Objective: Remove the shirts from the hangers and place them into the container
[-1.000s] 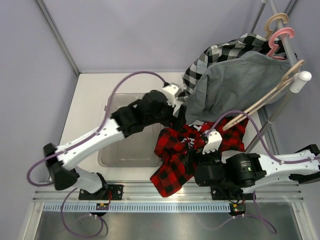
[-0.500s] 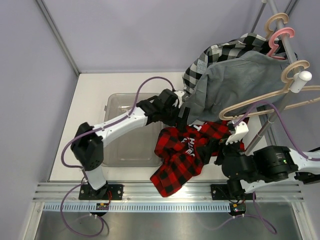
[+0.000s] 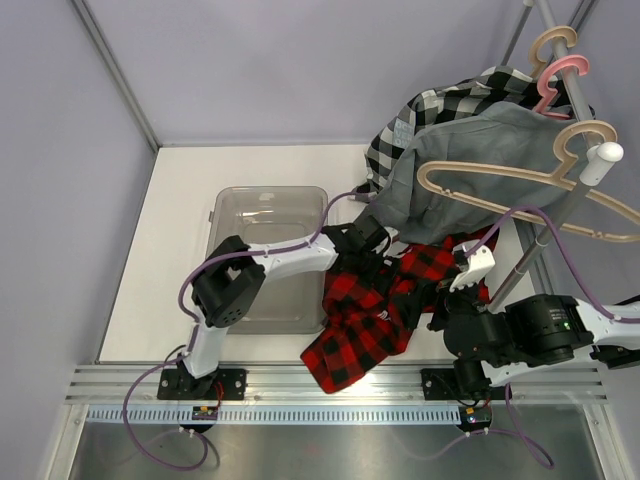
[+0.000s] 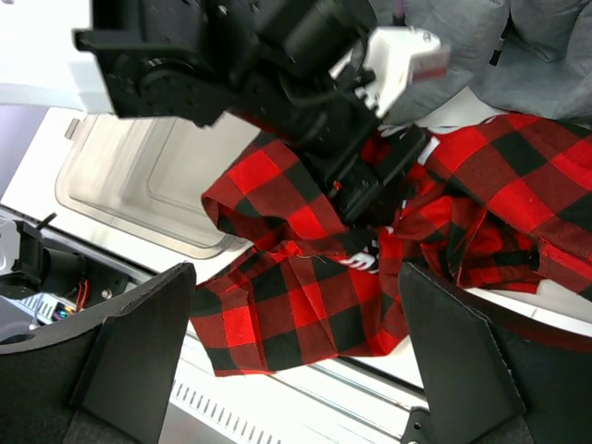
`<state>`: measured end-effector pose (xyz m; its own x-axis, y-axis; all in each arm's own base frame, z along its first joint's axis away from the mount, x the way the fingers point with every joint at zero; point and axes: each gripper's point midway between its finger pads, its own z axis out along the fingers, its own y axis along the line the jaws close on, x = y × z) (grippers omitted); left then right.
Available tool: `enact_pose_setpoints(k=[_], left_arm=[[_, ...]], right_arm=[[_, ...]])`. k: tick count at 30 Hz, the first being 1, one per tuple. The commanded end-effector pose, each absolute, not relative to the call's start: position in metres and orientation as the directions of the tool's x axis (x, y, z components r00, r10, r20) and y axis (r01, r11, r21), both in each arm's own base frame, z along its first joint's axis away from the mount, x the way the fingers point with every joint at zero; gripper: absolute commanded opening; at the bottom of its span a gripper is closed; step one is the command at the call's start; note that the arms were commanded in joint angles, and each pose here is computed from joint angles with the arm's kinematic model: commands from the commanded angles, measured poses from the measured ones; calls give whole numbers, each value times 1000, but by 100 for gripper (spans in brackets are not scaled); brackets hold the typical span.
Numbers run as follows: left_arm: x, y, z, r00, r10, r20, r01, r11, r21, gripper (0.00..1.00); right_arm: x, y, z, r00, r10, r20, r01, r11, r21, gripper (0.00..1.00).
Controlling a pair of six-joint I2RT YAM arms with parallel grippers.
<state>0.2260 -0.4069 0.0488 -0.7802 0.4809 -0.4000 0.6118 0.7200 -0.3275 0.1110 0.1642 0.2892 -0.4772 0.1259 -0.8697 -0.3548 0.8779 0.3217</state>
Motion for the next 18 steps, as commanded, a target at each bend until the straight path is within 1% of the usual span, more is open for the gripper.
enact_pose_setpoints(k=[1,3,4,5,6,7,8,9,10,12,13,15,16,18], left_arm=[[219,-421,40,-778,484,-401,613,725,-313,99],[212,-417,28,-782,492,-384,607,740,-290,97],[212,-418,25,-786,482,-388,600,745,-291,92],[213,-415,22,-793,473,-385,589,757,-282,62],[215,-409,19,-799,463,-384,575,776,-261,39],[220,-407,20,-797,451,-401,566,788,-240,13],[223,-407,23,-791,445,-420,567,791,-229,0],[228,-408,40,-775,431,-462,574,787,-228,0],[242,-401,52,-743,429,-514,575,802,-161,0],[258,-394,90,-691,409,-596,570,815,-101,0],[272,-388,143,-617,381,-689,569,821,-55,0],[283,-378,206,-530,331,-780,556,831,-25,0],[289,-365,274,-431,274,-860,547,837,-7,0],[290,-348,340,-323,201,-925,531,848,-2,0]], right_arm=[[115,165,294,-450,170,-877,-349,870,348,99],[114,166,292,-455,167,-875,-350,869,349,99],[114,165,292,-455,171,-874,-347,870,351,99],[114,165,292,-457,172,-873,-347,869,353,99],[114,165,292,-458,171,-872,-347,869,353,99],[114,165,292,-460,171,-871,-348,868,354,100],[114,165,292,-460,171,-871,-346,869,353,99],[114,165,292,-461,173,-870,-347,868,356,99],[114,165,292,-461,169,-871,-347,869,352,100],[113,164,293,-463,169,-870,-347,869,353,99],[114,162,292,-463,166,-871,-343,872,349,99],[115,160,295,-461,173,-871,-341,871,353,99],[115,158,296,-459,173,-871,-342,871,353,99],[117,156,300,-451,184,-873,-343,868,360,100]])
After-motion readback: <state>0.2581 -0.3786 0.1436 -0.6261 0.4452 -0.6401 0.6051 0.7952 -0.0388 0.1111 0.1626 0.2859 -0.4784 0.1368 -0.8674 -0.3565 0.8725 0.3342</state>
